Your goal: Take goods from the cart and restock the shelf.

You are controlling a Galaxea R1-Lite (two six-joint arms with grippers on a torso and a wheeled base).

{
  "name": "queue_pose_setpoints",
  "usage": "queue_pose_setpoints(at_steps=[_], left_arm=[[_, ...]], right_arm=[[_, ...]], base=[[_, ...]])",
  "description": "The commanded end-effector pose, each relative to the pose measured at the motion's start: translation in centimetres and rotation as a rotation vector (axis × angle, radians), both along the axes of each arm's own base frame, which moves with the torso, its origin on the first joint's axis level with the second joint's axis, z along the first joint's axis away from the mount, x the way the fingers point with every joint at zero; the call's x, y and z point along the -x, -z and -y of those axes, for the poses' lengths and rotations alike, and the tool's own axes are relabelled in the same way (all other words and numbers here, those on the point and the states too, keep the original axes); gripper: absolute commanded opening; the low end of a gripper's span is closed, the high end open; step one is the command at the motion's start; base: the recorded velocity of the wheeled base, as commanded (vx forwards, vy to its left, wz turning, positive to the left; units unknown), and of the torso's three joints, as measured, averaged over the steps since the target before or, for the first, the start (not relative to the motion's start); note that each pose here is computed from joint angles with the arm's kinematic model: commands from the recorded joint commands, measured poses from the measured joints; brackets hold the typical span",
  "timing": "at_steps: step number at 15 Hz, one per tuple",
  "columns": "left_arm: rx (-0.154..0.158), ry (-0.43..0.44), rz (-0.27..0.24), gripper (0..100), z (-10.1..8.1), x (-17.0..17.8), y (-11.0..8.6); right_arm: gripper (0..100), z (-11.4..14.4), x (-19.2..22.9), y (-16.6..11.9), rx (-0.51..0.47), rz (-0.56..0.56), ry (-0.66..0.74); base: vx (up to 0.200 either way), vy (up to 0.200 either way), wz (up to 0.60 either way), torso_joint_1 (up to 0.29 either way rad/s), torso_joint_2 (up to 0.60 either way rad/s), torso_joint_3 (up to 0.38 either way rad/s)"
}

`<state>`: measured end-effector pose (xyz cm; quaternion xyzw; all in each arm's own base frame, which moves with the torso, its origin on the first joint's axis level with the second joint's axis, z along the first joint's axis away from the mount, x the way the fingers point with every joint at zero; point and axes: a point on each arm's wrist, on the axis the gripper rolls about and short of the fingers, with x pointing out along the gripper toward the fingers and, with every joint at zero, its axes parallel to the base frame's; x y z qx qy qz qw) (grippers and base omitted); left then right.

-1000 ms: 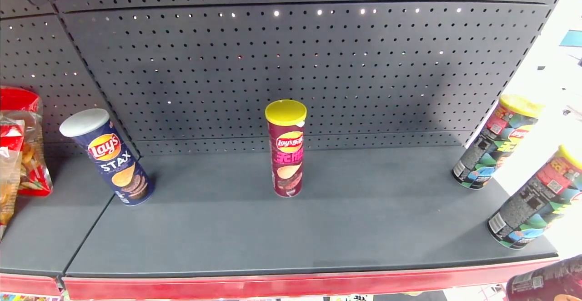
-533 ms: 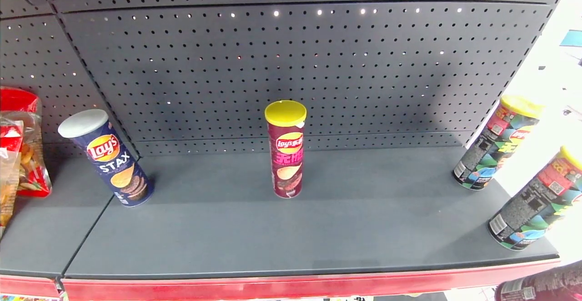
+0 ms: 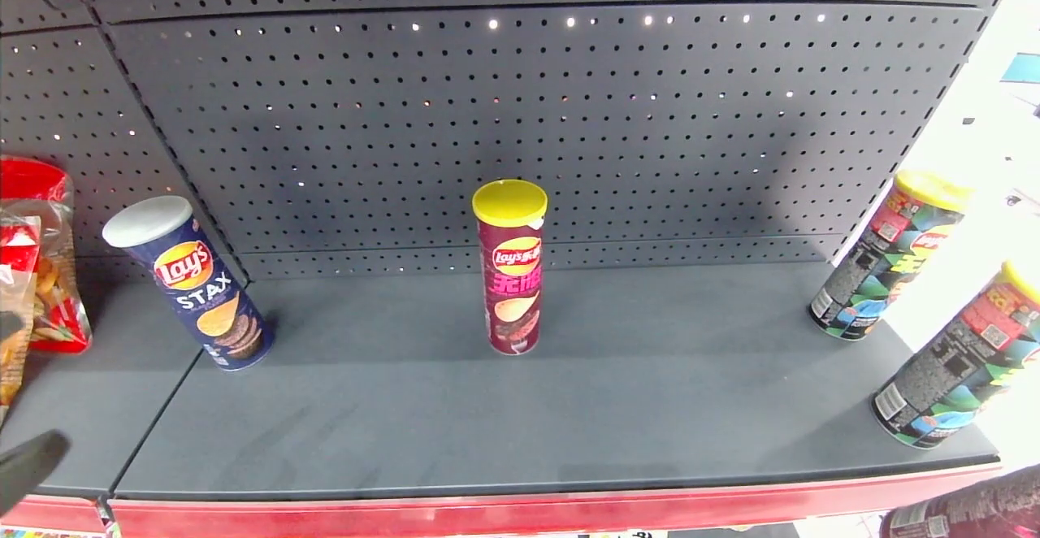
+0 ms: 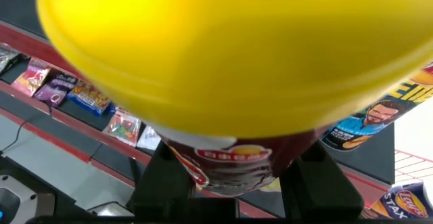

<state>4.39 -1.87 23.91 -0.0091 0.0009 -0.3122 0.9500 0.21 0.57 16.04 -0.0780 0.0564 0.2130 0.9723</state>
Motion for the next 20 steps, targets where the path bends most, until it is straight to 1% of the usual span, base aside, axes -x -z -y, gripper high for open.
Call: queue_pose_setpoints(at_steps=[1, 4, 6, 7, 8, 9, 10, 11, 13, 16, 17, 18, 20], left_arm=[[-0.090, 0.141, -0.168, 100, 2.4, -8.1, 1.1], [-0.106, 0.207, -0.230, 100, 4.2, -12.5, 3.0], [-0.108, 0.231, -0.226, 100, 5.4, -14.8, 3.9], [-0.116, 0.248, -0.215, 100, 6.1, -16.2, 4.6], [-0.136, 0.262, -0.199, 100, 6.8, -17.4, 5.2], [-0.158, 0.279, -0.172, 100, 7.3, -18.7, 5.7], [-0.173, 0.308, -0.153, 100, 7.8, -19.7, 6.0], [-0.178, 0.344, -0.135, 100, 8.4, -20.4, 5.9], [-0.178, 0.369, -0.124, 100, 9.4, -21.7, 5.7], [-0.179, 0.375, -0.110, 100, 10.2, -23.1, 5.6], [-0.182, 0.375, -0.108, 100, 10.3, -23.4, 5.7], [-0.198, 0.375, -0.101, 100, 10.5, -24.0, 6.0], [-0.201, 0.375, -0.098, 100, 10.8, -24.6, 6.1]], right_arm=[[0, 0.0, -0.2, -0.2, 0.001, -0.003, 0.002], [0, -0.1, -0.6, -1.0, 0.002, -0.007, 0.007], [0, -0.1, -0.8, -1.5, 0.002, -0.004, 0.008], [0, -0.1, -0.8, -1.6, 0.002, -0.003, 0.008], [0, -0.1, -0.8, -1.5, 0.002, -0.006, 0.008], [0, -0.1, -0.8, -1.4, 0.003, -0.009, 0.008], [0, -0.1, -0.8, -1.4, 0.003, -0.009, 0.010], [0, -0.1, -0.8, -1.4, 0.002, -0.009, 0.010], [0, -0.1, -0.8, -1.3, 0.002, -0.011, 0.010], [0, -0.1, -0.8, -1.3, 0.002, -0.014, 0.012], [0, -0.1, -0.8, -1.2, 0.003, -0.017, 0.012], [0, -0.1, -0.9, -1.2, 0.003, -0.018, 0.012], [0, -0.1, -0.8, -1.3, 0.003, -0.017, 0.013]], base=[[0.000, 0.000, 0.00, 0.000, 0.00, 0.000], [0.000, 0.000, 0.00, 0.000, 0.00, 0.000], [0.000, 0.000, 0.00, 0.000, 0.00, 0.000], [0.000, 0.000, 0.00, 0.000, 0.00, 0.000], [0.000, 0.000, 0.00, 0.000, 0.00, 0.000], [0.000, 0.000, 0.00, 0.000, 0.00, 0.000], [0.000, 0.000, 0.00, 0.000, 0.00, 0.000], [0.000, 0.000, 0.00, 0.000, 0.00, 0.000], [0.000, 0.000, 0.00, 0.000, 0.00, 0.000], [0.000, 0.000, 0.00, 0.000, 0.00, 0.000], [0.000, 0.000, 0.00, 0.000, 0.00, 0.000], [0.000, 0.000, 0.00, 0.000, 0.00, 0.000], [0.000, 0.000, 0.00, 0.000, 0.00, 0.000]])
